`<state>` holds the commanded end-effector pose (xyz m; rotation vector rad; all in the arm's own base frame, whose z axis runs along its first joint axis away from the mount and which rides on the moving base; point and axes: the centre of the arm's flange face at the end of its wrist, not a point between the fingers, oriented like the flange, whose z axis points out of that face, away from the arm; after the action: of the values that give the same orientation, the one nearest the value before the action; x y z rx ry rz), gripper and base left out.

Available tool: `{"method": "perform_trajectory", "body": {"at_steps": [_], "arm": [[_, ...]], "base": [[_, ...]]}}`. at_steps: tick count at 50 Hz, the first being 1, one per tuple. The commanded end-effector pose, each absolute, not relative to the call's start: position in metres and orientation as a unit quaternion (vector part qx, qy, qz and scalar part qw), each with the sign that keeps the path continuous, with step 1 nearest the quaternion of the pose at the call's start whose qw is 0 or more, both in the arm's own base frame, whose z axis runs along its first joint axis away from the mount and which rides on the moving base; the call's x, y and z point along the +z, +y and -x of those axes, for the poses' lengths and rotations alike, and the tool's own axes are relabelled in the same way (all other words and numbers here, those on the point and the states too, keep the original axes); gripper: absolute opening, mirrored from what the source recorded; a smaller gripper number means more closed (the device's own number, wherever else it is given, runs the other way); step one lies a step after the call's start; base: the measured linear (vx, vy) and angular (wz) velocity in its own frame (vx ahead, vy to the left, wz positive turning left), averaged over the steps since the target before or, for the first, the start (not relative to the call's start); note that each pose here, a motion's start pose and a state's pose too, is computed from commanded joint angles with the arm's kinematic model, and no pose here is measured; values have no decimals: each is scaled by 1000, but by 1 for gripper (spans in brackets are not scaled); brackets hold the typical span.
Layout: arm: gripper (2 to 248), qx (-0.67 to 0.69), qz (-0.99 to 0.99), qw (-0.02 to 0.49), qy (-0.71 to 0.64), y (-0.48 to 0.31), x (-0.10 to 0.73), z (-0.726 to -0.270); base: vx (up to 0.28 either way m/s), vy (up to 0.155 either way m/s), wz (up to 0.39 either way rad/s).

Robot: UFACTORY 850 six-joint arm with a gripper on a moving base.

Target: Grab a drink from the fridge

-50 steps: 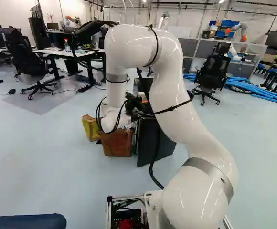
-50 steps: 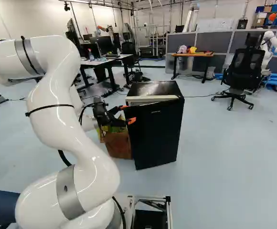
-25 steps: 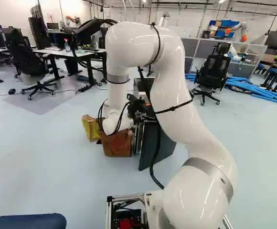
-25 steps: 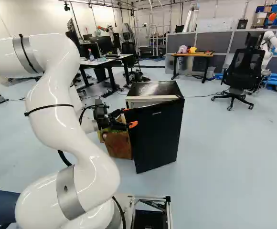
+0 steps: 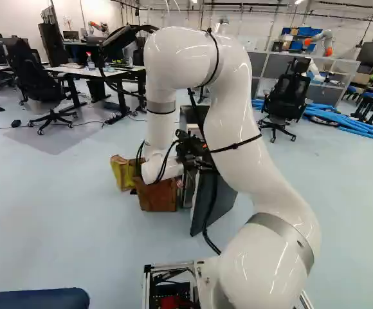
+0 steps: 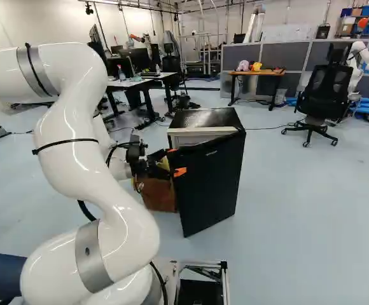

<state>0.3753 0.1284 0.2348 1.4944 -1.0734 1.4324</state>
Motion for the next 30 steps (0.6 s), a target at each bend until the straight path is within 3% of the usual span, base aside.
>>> {"method": "perform_trajectory", "body": {"at_steps": [30], "arm": [[247,531,-566,445,-446,108,231,-348]], "base": [[0,0,0]]}}
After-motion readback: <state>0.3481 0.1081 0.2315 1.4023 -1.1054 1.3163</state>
